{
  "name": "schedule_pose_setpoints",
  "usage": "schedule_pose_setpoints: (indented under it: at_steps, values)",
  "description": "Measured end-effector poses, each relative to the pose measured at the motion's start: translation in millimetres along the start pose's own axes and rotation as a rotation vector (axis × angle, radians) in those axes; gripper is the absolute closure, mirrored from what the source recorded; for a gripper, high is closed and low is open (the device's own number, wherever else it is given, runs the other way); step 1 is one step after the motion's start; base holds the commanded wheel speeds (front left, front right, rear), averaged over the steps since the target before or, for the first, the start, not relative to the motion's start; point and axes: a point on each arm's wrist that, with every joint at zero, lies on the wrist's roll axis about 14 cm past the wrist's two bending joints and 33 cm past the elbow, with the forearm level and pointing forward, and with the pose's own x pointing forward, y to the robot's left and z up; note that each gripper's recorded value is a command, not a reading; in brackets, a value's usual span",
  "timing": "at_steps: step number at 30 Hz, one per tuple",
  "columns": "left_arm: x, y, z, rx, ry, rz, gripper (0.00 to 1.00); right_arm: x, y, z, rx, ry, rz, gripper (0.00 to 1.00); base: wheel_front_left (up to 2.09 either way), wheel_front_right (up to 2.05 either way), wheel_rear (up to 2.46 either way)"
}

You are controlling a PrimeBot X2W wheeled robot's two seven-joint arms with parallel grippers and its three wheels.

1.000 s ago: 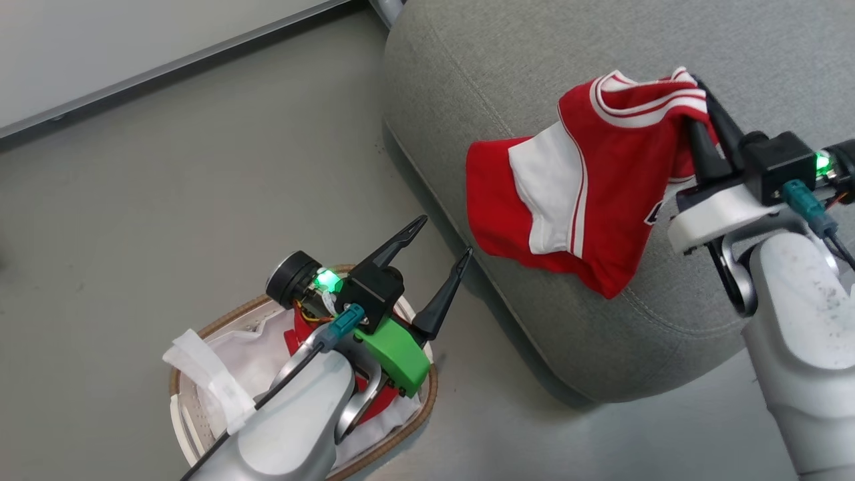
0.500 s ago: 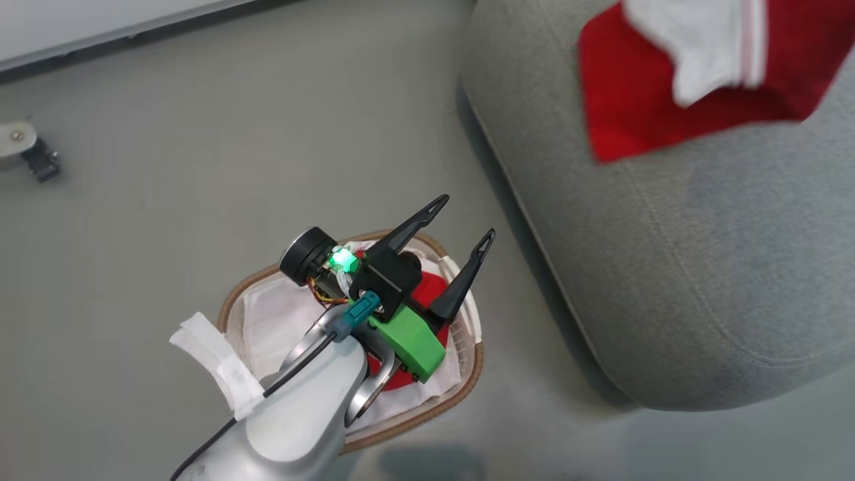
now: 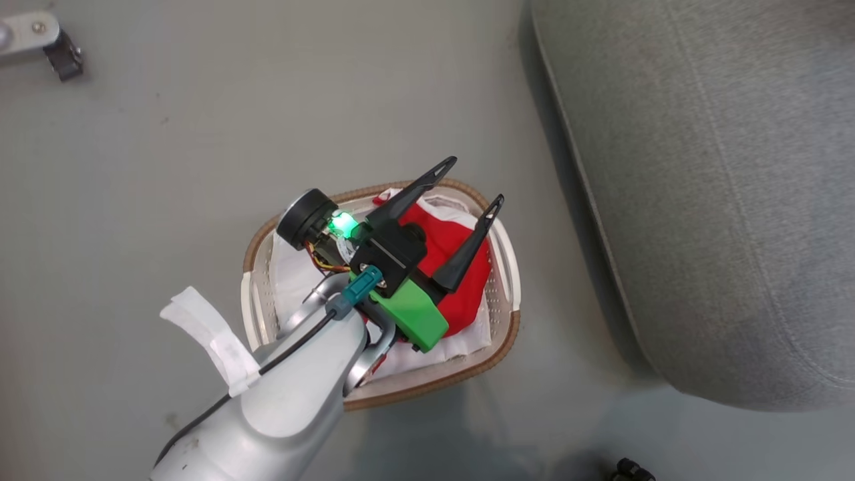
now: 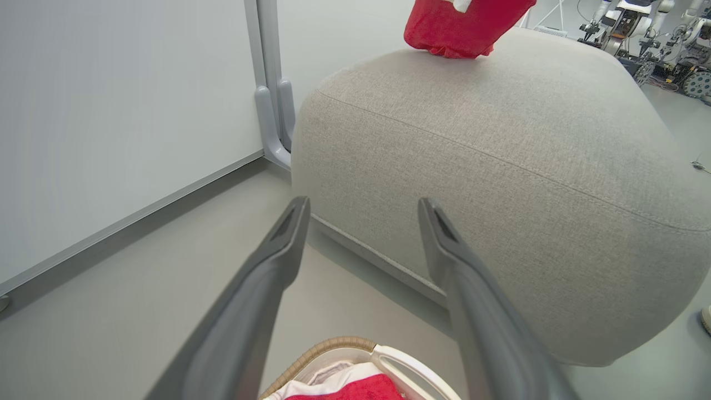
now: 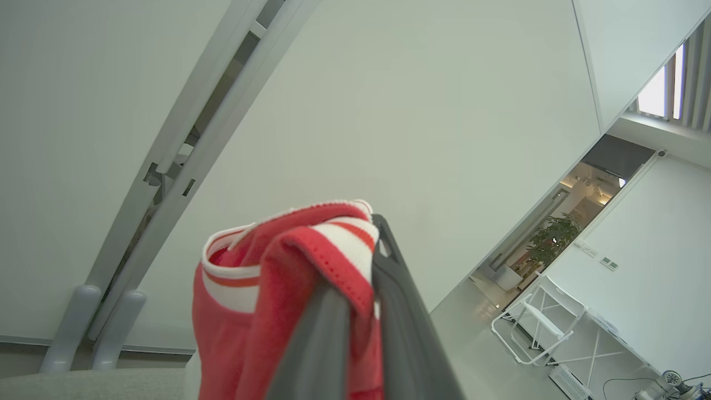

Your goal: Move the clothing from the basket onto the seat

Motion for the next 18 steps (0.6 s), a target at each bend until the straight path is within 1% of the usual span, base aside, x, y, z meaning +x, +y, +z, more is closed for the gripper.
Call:
schedule_pose_setpoints:
  at_steps: [3, 7, 10, 13, 15, 18]
  values:
    - [-3.7, 12.2, -14.9, -0.008, 0.029, 0.020, 0.00, -2.0, 43.7, -34.8, 0.047, 0.062, 0.062, 1.00, 0.00, 0.00, 0.00]
    - [-7.8, 24.5, -29.9, -0.028, 0.053, 0.048, 0.00, -10.5, 93.3, -75.5, 0.095, 0.144, 0.129, 1.00, 0.00, 0.00, 0.00]
    - [-11.8, 32.6, -41.6, -0.045, 0.072, 0.069, 0.00, -30.3, 133.2, -115.4, 0.113, 0.240, 0.195, 1.00, 0.00, 0.00, 0.00]
    - [-14.4, 37.4, -50.5, -0.059, 0.087, 0.083, 0.00, -51.0, 162.2, -147.0, 0.124, 0.328, 0.246, 1.00, 0.00, 0.00, 0.00]
    - [-15.4, 39.6, -54.8, -0.065, 0.093, 0.089, 0.00, -61.8, 174.8, -160.9, 0.128, 0.371, 0.269, 1.00, 0.00, 0.00, 0.00]
    - [-15.2, 40.5, -58.2, -0.069, 0.099, 0.091, 0.00, -73.9, 182.1, -173.2, 0.114, 0.408, 0.291, 1.00, 0.00, 0.00, 0.00]
